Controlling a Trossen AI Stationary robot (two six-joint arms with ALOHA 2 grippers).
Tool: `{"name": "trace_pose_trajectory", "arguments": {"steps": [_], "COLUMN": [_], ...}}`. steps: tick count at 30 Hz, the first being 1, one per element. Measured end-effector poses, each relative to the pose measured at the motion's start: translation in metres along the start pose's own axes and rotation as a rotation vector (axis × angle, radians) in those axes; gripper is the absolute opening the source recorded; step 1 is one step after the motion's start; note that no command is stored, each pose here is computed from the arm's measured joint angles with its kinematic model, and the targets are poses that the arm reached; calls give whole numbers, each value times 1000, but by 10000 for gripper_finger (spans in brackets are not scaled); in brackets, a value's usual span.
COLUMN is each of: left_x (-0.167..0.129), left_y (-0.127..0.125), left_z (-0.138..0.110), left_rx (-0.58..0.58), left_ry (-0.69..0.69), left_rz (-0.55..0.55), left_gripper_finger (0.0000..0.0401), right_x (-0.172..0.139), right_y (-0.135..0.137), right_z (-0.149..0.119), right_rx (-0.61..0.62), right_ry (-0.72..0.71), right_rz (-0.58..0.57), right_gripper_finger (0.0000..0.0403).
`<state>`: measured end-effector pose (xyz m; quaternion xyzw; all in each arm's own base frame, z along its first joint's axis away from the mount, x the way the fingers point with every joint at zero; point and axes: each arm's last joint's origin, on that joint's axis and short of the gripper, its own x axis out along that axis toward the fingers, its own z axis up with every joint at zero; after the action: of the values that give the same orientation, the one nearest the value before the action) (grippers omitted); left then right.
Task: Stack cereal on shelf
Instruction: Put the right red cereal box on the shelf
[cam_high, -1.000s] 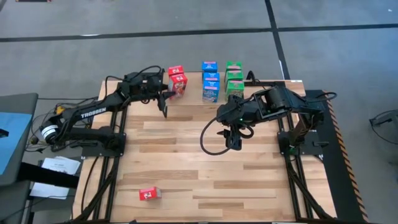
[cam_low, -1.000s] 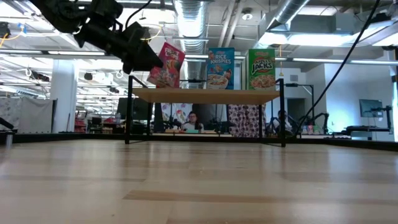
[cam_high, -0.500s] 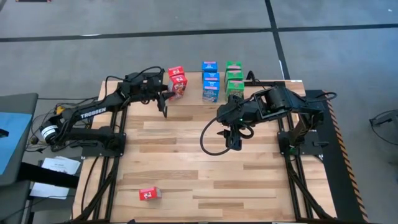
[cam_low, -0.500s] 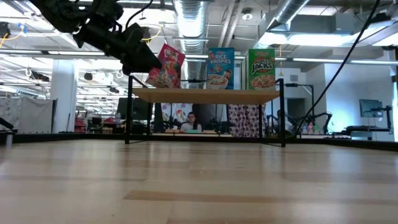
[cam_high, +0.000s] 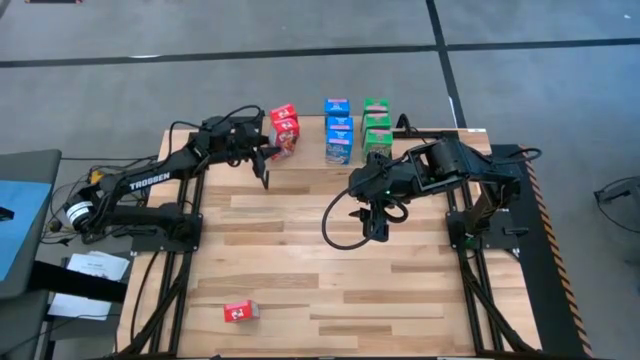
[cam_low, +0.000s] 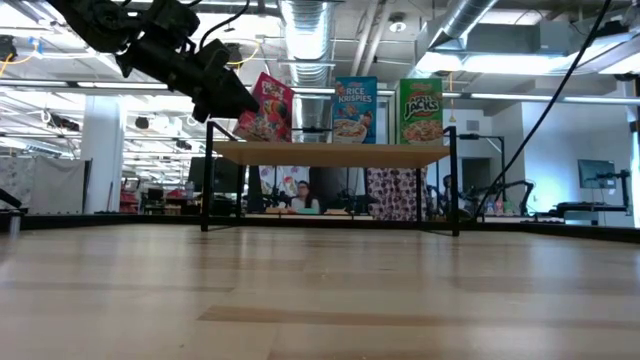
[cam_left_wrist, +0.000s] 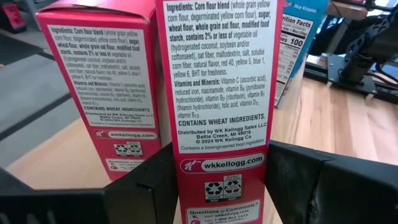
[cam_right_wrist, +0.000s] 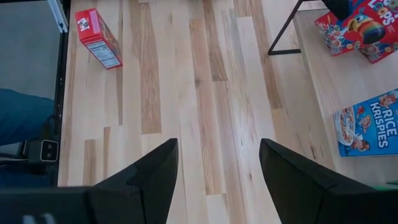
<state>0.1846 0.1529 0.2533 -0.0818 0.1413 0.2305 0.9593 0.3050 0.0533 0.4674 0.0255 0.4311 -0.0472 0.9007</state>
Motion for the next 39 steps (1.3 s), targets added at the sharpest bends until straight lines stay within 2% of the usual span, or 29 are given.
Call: {"name": "trace_pose_trajectory", "arguments": {"steps": [11,19,27,39], "left_x": [1,1,1,1], "left_y": [-3,-4,-4,-4], "left_z": [0,0,-3,-2], "left_rx": [15,-19,-77,-103], "left_ry": [2,4,23,13], "left_rz": [-40,-58,-66,-63], "left_gripper_finger": [181,182,209,208], "right_x": [0,0,0,0], "right_y": [0,0,0,0], "right_z": [0,0,0,0], "right_rx": [0,0,0,15], "right_ry": [0,0,0,0], "right_rz": [0,0,0,0], "right_gripper_finger": [250,250,250,250]}}
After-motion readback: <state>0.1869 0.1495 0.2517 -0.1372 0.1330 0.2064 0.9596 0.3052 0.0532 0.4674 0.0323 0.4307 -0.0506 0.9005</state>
